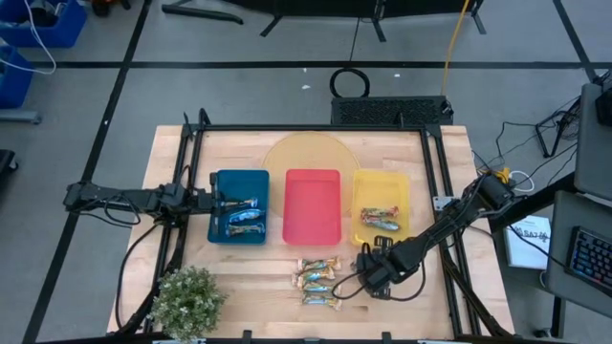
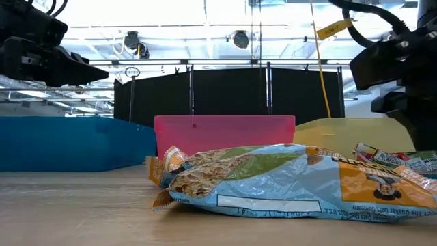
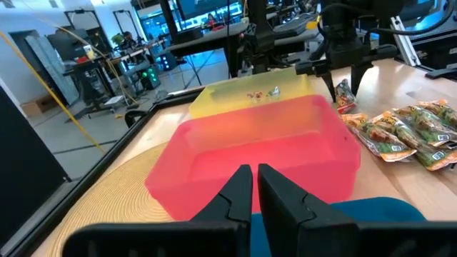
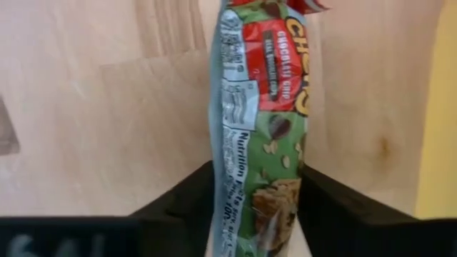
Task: Pick and place Granola Bars by type
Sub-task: Put the green granola bar into yellow bin
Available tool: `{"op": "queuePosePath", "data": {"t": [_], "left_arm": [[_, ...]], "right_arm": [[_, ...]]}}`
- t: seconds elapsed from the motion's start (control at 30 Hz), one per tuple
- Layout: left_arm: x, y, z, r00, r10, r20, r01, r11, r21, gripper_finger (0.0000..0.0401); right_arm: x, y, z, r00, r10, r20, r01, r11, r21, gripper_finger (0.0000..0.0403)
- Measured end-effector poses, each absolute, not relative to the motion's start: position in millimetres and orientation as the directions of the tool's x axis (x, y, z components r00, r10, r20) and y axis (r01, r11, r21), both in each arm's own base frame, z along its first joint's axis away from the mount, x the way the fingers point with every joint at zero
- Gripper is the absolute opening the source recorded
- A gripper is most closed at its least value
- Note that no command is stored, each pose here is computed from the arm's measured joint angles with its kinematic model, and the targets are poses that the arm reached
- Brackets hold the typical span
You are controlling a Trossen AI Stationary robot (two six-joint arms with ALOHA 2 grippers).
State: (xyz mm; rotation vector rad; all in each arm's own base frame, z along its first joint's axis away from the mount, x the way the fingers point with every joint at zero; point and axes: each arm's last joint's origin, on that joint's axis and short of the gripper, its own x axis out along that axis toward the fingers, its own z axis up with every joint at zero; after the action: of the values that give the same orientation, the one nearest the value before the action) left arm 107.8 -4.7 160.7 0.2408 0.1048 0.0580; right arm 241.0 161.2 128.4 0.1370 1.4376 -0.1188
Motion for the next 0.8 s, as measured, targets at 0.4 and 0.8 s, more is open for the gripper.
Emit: {"op": "queuePosePath", "data": {"t": [0.4,0.8], "left_arm": [[107,-5,158,0.989,0.069,-0.127,-0.041,0.976,0.214,0.0031],[107,-5,158,0.989,0.069,-0.129,-0.049,0.987,0.154,0.0031]], "right_arm": [[234,156,183,0.322,0.123,-0.939,-0.003,0.992,0.129,0.0023],[198,70,253,0.459,-0.323,-0.828,0.241,0.942,-0.235,0.0035]]}}
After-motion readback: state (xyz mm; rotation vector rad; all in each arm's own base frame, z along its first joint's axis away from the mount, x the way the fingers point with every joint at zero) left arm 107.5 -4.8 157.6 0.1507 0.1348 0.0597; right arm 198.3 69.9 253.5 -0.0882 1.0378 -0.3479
